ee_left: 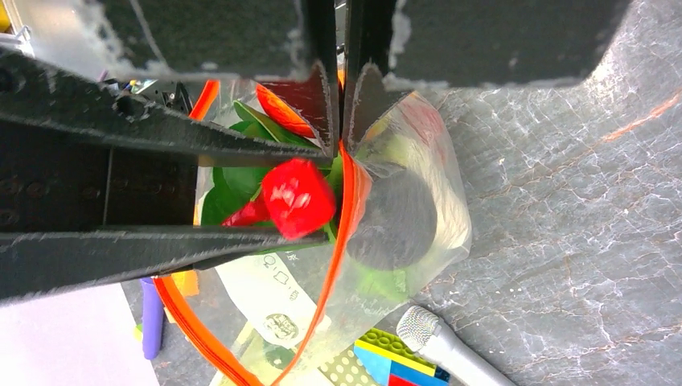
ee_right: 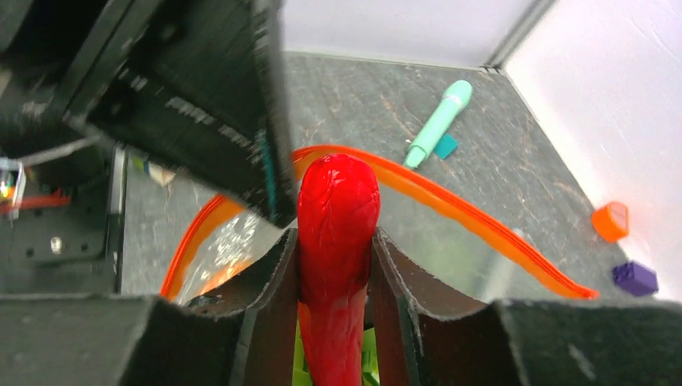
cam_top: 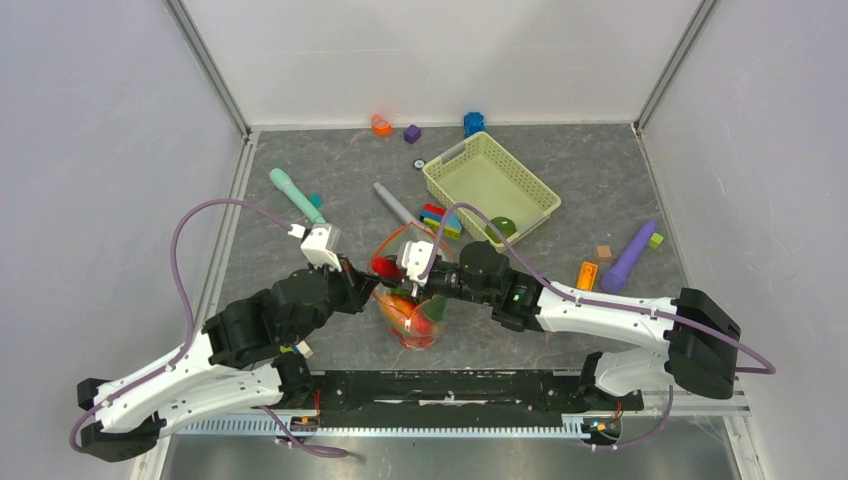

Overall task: Place the food in the zip-top bag and seal the zipper
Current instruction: Place the fake vegetable in the zipper food storage bag.

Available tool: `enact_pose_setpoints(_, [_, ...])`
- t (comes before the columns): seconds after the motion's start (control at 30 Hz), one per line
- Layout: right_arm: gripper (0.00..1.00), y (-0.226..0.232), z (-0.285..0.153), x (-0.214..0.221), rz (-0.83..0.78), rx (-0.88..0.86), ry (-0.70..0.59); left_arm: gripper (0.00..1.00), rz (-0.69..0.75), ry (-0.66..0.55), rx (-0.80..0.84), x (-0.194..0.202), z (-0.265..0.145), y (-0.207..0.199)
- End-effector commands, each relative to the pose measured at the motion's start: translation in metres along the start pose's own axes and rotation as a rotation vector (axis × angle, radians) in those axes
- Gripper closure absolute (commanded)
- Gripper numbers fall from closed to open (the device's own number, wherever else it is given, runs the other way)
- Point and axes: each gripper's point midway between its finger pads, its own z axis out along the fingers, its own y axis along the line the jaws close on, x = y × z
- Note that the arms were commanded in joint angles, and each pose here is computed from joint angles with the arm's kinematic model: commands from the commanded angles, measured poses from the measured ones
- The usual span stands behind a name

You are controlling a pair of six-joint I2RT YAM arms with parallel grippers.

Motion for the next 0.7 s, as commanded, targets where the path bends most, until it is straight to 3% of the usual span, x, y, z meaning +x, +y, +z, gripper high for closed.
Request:
enact_pose_setpoints(0.0, [0.74, 0.021, -0.001, -0.009, -0.231, -0.187, -0.017, 0.98, -0.040, -0.038, 0.036, -0.014, -0.006, -0.009])
enact_pose_setpoints(0.23, [0.74, 0.040, -0.005, 0.000, -0.453, -0.369, -0.003, 0.98, -0.031, -0.030, 0.050, -0.014, -0.009, -0.010])
enact_pose_setpoints(0.4, [0.74, 0.060, -0.008, -0.010, -0.518, -0.528, -0.043, 0.98, -0.028, -0.023, 0.049, -0.012, -0.009, -0.010])
enact_pose_setpoints(0.67, [0.69, 0.055, -0.018, 0.012, -0.725, -0.699, 0.120, 0.98, -0.002, 0.000, 0.098, -0.013, -0.013, -0.020])
